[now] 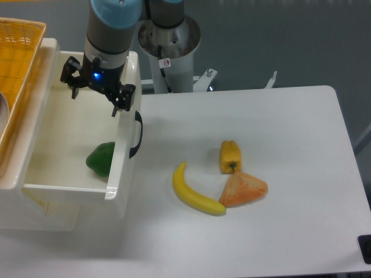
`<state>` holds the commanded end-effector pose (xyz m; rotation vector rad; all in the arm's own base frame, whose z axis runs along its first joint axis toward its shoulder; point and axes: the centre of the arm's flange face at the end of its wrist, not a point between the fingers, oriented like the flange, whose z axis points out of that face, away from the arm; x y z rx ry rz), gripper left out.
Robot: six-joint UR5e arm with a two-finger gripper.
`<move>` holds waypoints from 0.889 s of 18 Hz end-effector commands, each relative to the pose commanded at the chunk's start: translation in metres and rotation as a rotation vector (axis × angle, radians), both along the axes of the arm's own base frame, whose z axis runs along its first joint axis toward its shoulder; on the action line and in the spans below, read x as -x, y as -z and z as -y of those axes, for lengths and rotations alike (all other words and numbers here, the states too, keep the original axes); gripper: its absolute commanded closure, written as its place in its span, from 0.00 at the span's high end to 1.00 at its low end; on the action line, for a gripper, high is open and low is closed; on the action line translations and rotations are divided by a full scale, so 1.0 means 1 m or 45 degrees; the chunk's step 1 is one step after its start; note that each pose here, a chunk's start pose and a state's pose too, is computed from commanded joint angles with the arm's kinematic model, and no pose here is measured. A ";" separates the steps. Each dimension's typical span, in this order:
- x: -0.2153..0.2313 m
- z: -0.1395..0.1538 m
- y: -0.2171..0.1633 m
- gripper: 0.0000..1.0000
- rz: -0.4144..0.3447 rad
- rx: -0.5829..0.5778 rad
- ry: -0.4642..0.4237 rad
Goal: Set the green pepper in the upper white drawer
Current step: 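Open the gripper to release the pepper into the drawer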
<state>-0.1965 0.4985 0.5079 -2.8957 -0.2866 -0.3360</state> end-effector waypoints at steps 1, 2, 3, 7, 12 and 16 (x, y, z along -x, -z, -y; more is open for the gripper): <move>0.006 0.002 -0.001 1.00 -0.020 0.003 0.015; 0.014 0.007 0.000 1.00 -0.040 0.004 0.051; 0.022 0.011 0.002 1.00 -0.048 0.002 0.095; 0.045 0.025 0.007 1.00 -0.112 0.024 0.191; 0.072 0.041 0.025 1.00 -0.227 0.150 0.362; 0.101 0.052 0.033 1.00 -0.222 0.161 0.336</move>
